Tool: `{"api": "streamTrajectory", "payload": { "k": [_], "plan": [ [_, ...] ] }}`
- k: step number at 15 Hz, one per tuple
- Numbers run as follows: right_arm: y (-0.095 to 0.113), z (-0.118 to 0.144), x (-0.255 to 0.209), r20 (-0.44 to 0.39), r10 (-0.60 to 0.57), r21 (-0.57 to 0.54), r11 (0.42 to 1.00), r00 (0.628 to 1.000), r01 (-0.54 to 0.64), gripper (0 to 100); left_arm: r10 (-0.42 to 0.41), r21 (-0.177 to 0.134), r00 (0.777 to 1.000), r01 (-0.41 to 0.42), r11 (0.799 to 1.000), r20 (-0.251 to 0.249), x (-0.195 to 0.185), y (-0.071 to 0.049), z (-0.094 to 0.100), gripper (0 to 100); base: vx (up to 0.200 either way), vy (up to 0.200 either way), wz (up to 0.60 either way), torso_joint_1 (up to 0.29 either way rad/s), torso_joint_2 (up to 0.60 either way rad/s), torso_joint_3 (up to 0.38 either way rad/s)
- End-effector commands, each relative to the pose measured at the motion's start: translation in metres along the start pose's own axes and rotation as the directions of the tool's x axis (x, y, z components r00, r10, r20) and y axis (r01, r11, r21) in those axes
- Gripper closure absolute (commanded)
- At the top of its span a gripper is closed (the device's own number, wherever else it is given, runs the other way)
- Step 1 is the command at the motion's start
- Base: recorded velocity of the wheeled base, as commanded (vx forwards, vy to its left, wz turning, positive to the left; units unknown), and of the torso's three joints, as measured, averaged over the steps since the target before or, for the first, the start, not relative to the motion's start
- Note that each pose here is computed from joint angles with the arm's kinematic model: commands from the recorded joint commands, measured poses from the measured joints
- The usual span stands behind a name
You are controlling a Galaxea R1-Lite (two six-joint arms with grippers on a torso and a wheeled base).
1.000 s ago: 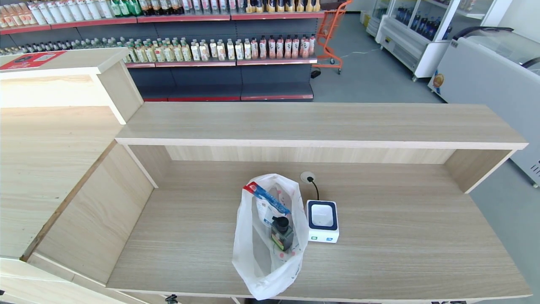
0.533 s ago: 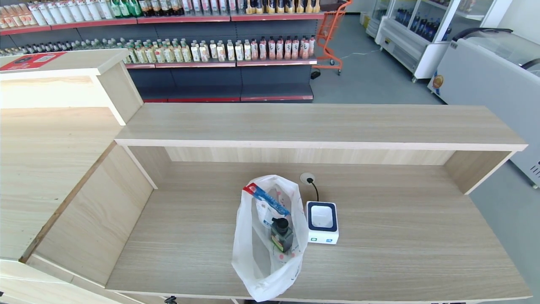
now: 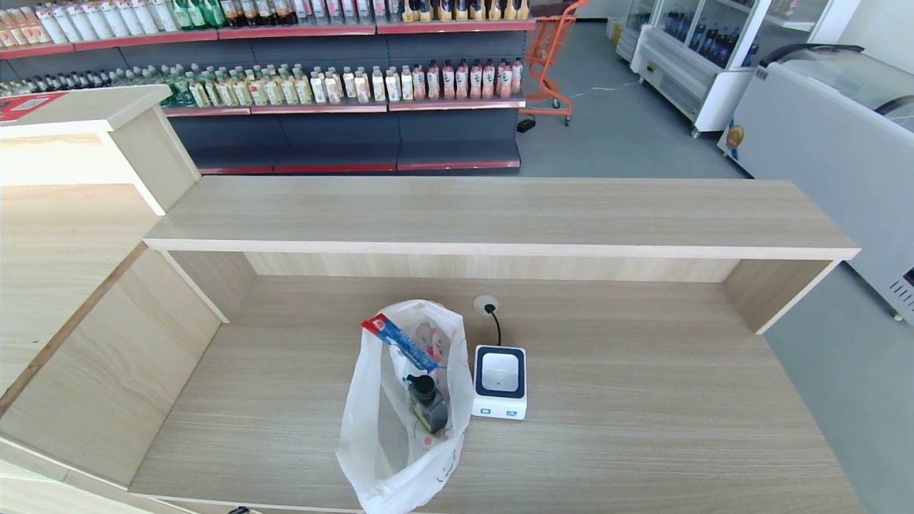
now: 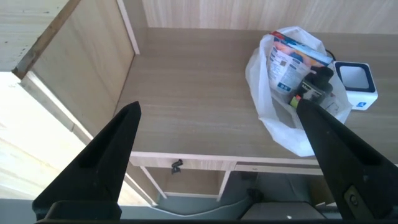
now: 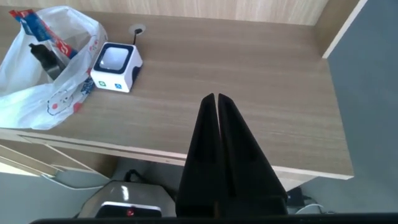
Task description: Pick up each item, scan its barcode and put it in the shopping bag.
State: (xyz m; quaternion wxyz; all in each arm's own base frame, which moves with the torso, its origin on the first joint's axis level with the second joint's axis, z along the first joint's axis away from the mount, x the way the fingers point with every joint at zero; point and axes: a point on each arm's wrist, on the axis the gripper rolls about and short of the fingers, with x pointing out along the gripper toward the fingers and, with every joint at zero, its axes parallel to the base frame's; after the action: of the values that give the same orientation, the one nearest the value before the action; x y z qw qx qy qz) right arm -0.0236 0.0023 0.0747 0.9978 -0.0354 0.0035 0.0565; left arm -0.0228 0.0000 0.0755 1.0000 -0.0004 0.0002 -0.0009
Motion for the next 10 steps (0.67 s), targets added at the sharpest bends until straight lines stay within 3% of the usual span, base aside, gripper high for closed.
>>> {"api": "streamTrajectory", "payload": {
  "k": [1, 10],
  "plan": [
    [0.0000, 0.0000, 0.0003, -0.004, 0.001, 0.000, 1.000, 1.000, -0.001, 100, 0.000, -0.001, 1.000, 0.000, 1.000, 0.000, 0.0000, 0.0000, 0.0000, 0, 0.000, 0.000, 0.00, 0.000, 0.00, 0.000],
    [0.0000, 0.0000, 0.0003, -0.004, 0.001, 0.000, 1.000, 1.000, -0.001, 100, 0.002, -0.001, 1.000, -0.002, 1.000, 0.000, 0.0000, 0.0000, 0.0000, 0, 0.000, 0.000, 0.00, 0.000, 0.00, 0.000]
  ]
}}
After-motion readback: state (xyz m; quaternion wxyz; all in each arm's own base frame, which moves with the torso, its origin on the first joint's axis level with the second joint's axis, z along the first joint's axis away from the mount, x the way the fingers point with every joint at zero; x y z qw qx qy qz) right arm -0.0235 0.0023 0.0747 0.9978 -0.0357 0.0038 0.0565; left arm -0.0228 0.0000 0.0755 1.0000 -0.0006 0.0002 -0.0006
